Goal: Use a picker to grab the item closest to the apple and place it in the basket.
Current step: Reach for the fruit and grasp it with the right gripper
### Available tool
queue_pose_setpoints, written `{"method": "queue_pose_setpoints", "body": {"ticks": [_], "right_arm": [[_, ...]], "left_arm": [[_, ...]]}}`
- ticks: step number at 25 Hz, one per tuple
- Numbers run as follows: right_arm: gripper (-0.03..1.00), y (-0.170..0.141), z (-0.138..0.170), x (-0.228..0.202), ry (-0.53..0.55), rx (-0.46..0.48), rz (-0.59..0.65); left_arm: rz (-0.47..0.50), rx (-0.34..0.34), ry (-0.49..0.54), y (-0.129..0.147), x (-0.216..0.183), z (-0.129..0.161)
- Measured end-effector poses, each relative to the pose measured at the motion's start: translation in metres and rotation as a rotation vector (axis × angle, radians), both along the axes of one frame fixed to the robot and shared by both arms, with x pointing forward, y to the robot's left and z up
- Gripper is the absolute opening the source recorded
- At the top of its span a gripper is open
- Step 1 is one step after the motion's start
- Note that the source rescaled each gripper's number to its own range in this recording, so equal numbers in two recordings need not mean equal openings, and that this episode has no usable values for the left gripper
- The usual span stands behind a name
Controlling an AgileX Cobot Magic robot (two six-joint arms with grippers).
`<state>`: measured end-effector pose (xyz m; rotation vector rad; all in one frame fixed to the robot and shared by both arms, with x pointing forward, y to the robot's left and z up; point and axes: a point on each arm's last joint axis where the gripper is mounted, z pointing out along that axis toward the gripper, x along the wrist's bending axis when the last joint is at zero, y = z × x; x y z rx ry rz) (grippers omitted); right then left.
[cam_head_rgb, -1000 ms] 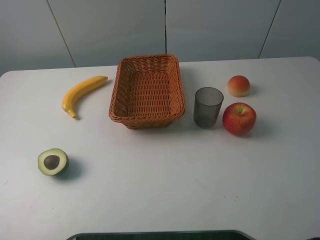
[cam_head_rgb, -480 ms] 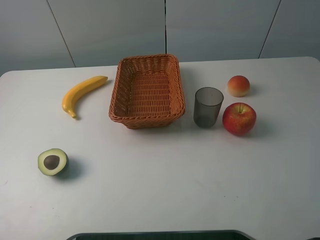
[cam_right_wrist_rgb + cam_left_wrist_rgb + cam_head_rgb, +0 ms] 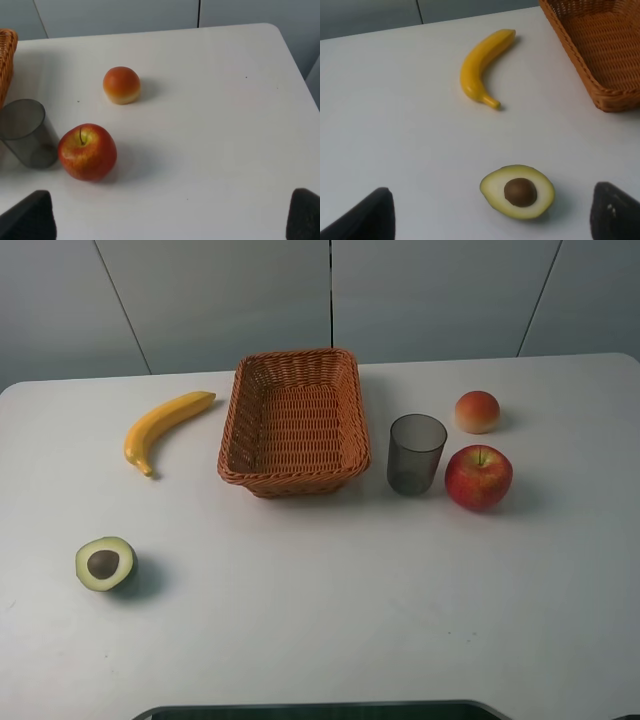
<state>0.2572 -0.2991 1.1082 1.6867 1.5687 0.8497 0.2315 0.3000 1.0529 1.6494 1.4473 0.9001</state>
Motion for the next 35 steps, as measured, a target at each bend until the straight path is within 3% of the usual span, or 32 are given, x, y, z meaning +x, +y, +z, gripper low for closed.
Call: {"method": "queue_pose_setpoints", "body": {"ticks": [12, 15, 18, 22, 25, 35], "right_arm": [[1.00, -0.004, -0.013, 0.078, 0.320, 0.027, 0.002], [1.00, 0.002, -0.022, 0.097, 0.386, 0.021, 0.062], [1.00, 0.019, -0.031, 0.120, 0.412, 0.004, 0.173], [1.00, 0.052, -0.045, 0.144, 0.464, 0.086, 0.210], [1.00, 0.082, -0.048, 0.163, 0.485, 0.089, 0.280], [1.00, 0.146, -0.061, 0.221, 0.580, -0.091, 0.497]], "left_arm": [[0.000, 0.000, 0.000, 0.000, 0.000, 0.000], [0.000, 0.000, 0.000, 0.000, 0.000, 0.000], [0.000, 0.000, 0.000, 0.000, 0.000, 0.000], [0.000, 0.000, 0.000, 0.000, 0.000, 0.000], [0.000, 0.000, 0.000, 0.000, 0.000, 0.000], [0.000, 0.000, 0.000, 0.000, 0.000, 0.000]]}}
